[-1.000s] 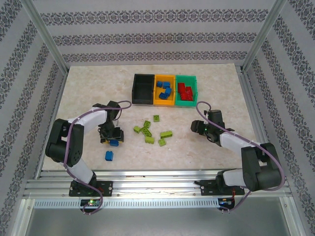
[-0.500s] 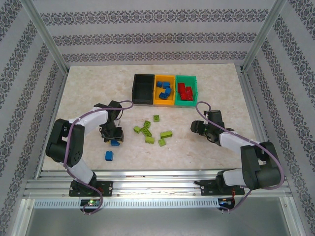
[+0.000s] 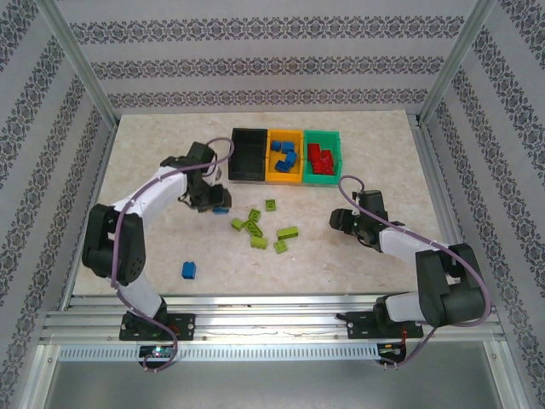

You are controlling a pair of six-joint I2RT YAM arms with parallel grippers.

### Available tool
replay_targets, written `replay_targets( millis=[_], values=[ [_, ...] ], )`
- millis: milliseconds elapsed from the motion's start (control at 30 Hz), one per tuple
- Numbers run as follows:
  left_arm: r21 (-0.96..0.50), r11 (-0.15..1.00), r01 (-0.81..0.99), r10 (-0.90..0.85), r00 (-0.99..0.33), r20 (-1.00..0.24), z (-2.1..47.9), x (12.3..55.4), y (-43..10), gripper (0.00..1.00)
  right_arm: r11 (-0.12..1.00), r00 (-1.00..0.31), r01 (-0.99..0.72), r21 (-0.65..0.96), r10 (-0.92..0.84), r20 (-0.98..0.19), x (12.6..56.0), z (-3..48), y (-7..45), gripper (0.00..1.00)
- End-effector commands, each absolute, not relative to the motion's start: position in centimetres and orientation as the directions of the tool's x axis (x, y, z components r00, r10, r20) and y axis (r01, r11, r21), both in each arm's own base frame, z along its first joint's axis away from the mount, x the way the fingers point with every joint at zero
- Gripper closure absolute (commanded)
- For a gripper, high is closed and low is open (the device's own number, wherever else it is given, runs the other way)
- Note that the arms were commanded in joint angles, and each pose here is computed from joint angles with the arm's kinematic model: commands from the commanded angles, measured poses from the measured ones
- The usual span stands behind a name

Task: Sort the legos into containers by color
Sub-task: Place the lego in the container.

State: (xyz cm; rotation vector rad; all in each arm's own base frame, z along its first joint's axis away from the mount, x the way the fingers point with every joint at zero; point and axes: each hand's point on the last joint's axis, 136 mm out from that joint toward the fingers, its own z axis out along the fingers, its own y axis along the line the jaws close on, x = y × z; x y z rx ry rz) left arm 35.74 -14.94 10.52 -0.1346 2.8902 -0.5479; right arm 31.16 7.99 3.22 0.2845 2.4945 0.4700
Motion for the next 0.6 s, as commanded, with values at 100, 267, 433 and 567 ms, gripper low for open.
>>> replay_targets(
  millis=[100, 267, 433, 567],
  values=[
    [-0.56, 0.828, 0.013, -0.166, -0.949, -0.269, 14.3, 44.0, -20.7, 0.6, 0.907, -0.78, 0.1, 0.408, 0.326, -0.534, 32.2, 4.2, 7.8, 0.41],
    [-0.595, 0.8, 0.076, -0.15, -0.935, -0.321, 15.9, 48.7, -24.2, 0.6, 0.907, -0.786, 0.099, 0.41, 0.324, -0.527, 32.3, 4.1, 7.9, 0.41],
    [-0.585, 0.8, 0.133, -0.133, -0.911, -0.389, 16.6, 52.2, -26.9, 0.6, 0.907, -0.782, 0.101, 0.408, 0.326, -0.531, 32.2, 4.2, 7.8, 0.41],
    [-0.555, 0.818, 0.149, -0.121, -0.9, -0.419, 15.8, 54.5, -28.3, 0.59, 0.907, -0.784, 0.097, 0.41, 0.324, -0.53, 32.2, 4.2, 7.9, 0.41]
  ],
)
